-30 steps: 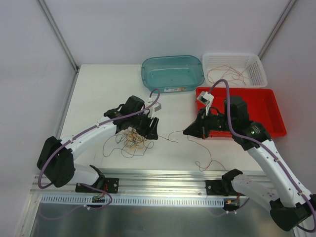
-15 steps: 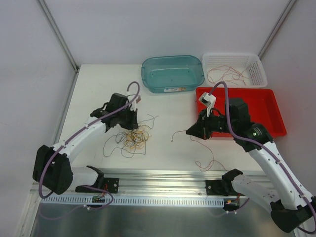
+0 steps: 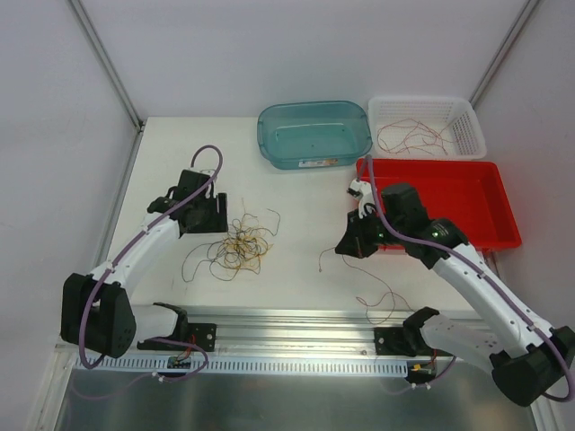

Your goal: Untangle the cables

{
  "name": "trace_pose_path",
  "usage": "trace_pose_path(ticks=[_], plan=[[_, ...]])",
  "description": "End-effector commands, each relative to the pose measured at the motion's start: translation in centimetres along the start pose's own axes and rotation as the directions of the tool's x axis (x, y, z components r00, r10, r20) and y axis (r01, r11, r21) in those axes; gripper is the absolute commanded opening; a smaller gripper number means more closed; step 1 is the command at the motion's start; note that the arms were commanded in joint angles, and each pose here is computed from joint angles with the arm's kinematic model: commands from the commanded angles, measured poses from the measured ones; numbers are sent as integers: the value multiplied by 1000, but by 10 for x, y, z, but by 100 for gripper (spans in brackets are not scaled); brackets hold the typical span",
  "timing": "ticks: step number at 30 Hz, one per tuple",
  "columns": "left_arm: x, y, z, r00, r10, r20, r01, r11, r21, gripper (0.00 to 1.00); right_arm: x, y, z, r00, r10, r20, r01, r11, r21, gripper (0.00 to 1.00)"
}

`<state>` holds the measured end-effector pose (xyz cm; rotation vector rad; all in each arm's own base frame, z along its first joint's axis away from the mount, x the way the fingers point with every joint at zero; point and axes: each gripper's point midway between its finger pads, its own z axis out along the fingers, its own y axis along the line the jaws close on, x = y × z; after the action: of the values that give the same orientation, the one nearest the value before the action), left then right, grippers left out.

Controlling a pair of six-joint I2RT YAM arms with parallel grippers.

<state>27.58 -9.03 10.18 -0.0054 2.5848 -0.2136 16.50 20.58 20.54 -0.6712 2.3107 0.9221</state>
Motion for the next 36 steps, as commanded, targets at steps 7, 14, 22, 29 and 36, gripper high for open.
trace_pose_path(ticks=[7, 14, 22, 29, 36], plan=[[-4, 14, -18, 991, -40, 127, 47, 997, -55, 94, -125, 40, 24, 973, -109, 202, 119, 992, -35, 1], [-18, 30, -34, 970, -67, 236, 98, 987, -126, 99, -262, 105, -23, 807, -215, 550, 283, 958, -41, 1], [-18, 25, -36, 968, -67, 243, 94, 990, -101, 99, -214, 75, 13, 863, -172, 474, 210, 977, -26, 1], [-16, 19, -37, 969, -66, 237, 83, 995, -63, 99, -69, -4, 89, 986, -10, 167, 0, 998, 59, 1], [-1, 15, -33, 978, -32, 205, 38, 999, -24, 99, 1, -40, 105, 997, 78, 26, -81, 982, 168, 1]])
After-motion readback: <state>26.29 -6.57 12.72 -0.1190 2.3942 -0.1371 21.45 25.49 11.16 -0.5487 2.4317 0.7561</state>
